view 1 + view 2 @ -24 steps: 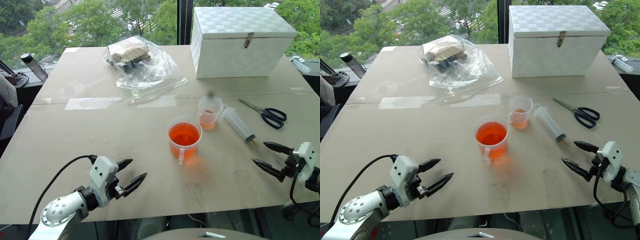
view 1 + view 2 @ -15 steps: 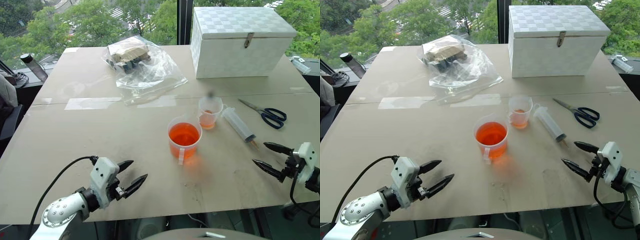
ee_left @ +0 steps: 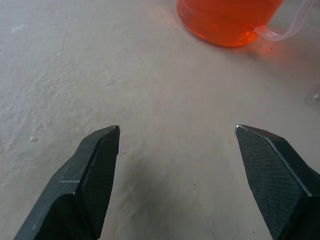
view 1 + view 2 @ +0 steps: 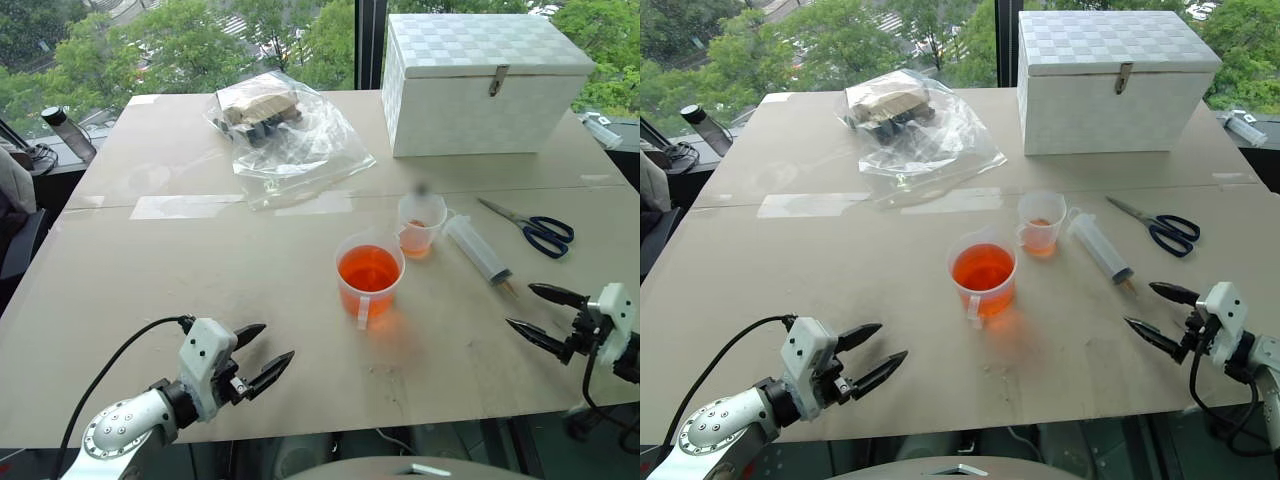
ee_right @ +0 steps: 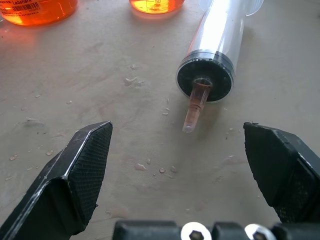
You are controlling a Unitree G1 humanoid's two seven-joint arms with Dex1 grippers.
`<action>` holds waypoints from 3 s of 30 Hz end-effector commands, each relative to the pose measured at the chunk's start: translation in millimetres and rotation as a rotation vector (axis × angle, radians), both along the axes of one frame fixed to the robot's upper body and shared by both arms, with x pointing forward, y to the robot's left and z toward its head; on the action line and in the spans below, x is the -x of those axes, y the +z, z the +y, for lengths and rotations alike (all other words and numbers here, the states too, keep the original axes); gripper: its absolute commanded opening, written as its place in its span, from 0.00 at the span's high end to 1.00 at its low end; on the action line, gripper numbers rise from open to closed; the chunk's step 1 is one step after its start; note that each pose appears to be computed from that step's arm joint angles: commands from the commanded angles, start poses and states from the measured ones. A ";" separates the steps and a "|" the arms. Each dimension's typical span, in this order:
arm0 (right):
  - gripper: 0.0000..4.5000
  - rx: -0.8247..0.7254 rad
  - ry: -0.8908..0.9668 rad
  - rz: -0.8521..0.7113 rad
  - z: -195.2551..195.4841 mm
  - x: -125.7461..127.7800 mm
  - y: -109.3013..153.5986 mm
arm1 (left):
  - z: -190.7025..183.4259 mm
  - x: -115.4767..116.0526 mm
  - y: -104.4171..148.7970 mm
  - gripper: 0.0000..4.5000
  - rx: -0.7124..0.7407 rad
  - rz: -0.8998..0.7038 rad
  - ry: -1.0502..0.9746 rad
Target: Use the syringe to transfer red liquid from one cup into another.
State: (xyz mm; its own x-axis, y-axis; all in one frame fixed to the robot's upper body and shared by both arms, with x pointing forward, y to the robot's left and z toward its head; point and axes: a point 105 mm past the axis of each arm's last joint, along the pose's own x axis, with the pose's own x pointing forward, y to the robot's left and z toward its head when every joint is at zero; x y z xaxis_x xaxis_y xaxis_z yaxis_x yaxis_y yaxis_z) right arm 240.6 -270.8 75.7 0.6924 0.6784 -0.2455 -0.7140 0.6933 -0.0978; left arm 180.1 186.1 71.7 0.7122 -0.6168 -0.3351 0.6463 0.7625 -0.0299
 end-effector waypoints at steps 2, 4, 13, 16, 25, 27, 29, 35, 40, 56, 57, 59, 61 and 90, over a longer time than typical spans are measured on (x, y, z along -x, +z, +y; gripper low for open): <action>0.01 0.017 -0.018 -0.059 -6.9 -12.9 28.5 | -0.6 -5.4 15.8 0.16 -0.015 -0.066 -0.023; 0.01 0.039 -0.016 -0.052 -5.2 -24.1 43.9 | 0.7 -13.0 31.2 0.16 -0.004 -0.107 -0.039; 0.01 0.122 -0.043 0.074 47.2 -80.4 101.0 | -9.0 -30.3 102.9 0.16 -0.017 -0.231 -0.270; 0.01 0.175 -0.070 0.198 59.4 -92.2 101.3 | -16.2 -33.9 126.2 0.16 -0.028 -0.266 -0.345; 0.01 0.345 -0.171 0.508 80.7 -108.3 88.3 | -38.5 -29.1 173.4 0.16 -0.030 -0.337 -0.534; 0.01 0.403 -0.161 0.530 83.8 -112.4 84.5 | -44.7 -25.5 185.6 0.16 -0.007 -0.356 -0.581; 0.01 0.423 -0.150 0.546 87.5 -115.9 84.4 | -48.6 -24.4 192.1 0.16 0.003 -0.365 -0.602; 0.01 0.480 -0.173 0.596 98.1 -138.9 83.1 | -60.9 -21.3 198.6 0.16 -0.015 -0.388 -0.649; 0.01 0.534 -0.164 0.614 103.5 -152.8 80.1 | -63.2 -24.8 192.3 0.16 -0.086 -0.340 -0.582; 0.66 0.452 -0.183 0.622 89.5 -158.5 100.7 | -63.8 -33.4 202.6 0.16 -0.153 -0.335 -0.488; 0.66 0.404 -0.185 0.606 88.7 -157.9 111.4 | -61.2 -37.0 205.5 0.16 -0.144 -0.347 -0.467; 0.66 0.351 -0.153 0.531 85.1 -155.4 132.7 | -54.5 -45.7 209.9 0.16 -0.134 -0.372 -0.414; 0.66 0.328 -0.136 0.460 77.8 -151.4 149.5 | -48.4 -55.6 212.4 0.16 -0.129 -0.394 -0.358; 0.66 -0.550 0.602 -0.279 234.6 1.2 216.8 | -64.5 -66.7 303.5 0.16 0.234 -0.558 -0.632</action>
State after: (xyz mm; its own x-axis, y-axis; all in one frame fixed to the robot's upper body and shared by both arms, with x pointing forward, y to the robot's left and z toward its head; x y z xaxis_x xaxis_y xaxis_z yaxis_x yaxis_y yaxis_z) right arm 250.5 -38.5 285.5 0.2032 0.9218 0.3301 -0.9774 0.2111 0.0121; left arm 258.3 121.3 370.2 0.2616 -0.9542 0.1449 0.9181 0.2924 0.2677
